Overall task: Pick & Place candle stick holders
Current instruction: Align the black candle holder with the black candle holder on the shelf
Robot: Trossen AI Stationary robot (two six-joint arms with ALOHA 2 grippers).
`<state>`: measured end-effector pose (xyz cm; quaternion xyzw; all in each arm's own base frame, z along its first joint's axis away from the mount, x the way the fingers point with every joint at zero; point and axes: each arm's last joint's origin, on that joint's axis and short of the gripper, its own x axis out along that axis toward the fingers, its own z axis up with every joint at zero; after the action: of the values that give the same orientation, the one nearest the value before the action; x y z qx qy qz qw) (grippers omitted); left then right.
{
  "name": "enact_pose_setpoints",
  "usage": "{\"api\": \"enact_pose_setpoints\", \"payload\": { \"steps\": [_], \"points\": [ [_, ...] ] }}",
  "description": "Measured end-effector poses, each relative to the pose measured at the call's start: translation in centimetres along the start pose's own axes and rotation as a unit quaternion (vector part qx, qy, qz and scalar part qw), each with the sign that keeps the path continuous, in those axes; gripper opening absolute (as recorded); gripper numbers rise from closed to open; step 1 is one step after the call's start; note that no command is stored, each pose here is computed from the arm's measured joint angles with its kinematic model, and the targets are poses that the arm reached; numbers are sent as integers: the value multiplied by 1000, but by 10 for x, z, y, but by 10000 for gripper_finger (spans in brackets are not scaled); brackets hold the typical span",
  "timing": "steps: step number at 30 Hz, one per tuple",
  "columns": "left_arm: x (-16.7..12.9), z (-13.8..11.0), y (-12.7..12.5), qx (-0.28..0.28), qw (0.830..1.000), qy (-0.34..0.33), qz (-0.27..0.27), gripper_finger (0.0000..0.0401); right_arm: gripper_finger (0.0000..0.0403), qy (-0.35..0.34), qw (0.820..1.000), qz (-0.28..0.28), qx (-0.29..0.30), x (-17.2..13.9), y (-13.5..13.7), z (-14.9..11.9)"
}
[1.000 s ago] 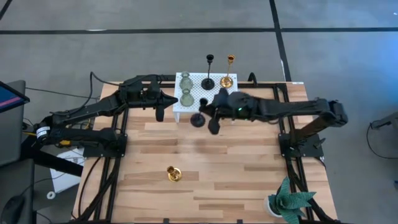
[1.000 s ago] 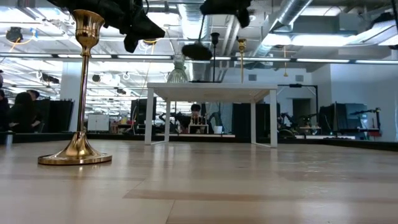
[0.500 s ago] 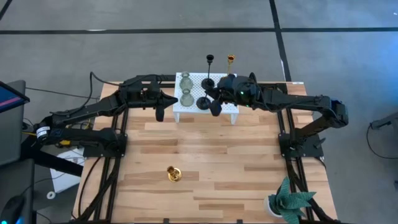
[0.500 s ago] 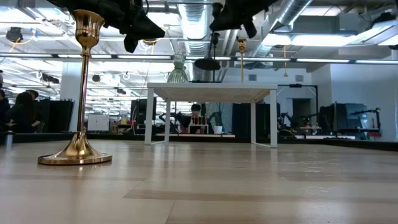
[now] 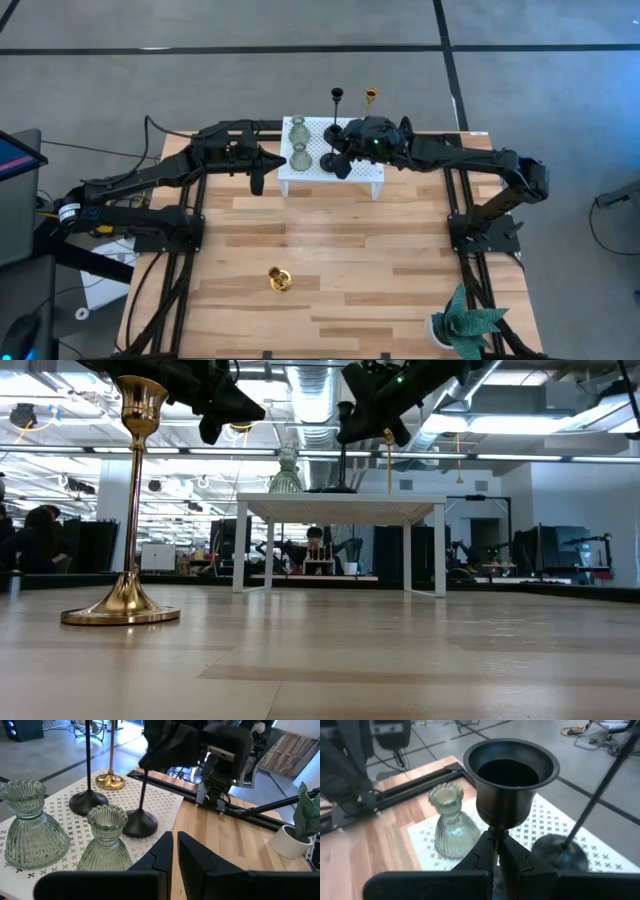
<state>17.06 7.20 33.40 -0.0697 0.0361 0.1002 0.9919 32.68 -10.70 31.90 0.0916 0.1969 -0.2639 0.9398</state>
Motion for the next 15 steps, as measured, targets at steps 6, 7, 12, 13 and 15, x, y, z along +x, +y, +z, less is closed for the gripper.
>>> {"api": "enact_pose_setpoints", "payload": {
  "steps": [6, 7, 12, 13, 15],
  "points": [
    [0, 0, 0, 0, 1000, 0, 0, 26, 0, -3, 1000, -23, -1, 1, -9, 2],
    [0, 0, 0, 0, 1000, 0, 0, 26, 0, -2, 1000, -24, -1, 1, -10, 2],
    [0, 0, 0, 0, 1000, 0, 0, 26, 0, 14, 999, -28, -5, 1, -12, -1],
    [0, 0, 0, 0, 1000, 0, 0, 26, 0, 15, 999, -28, -5, 1, -12, -2],
    [0, 0, 0, 0, 1000, 0, 0, 26, 0, 18, 999, -28, -6, 1, -12, -2]
  ]
}}
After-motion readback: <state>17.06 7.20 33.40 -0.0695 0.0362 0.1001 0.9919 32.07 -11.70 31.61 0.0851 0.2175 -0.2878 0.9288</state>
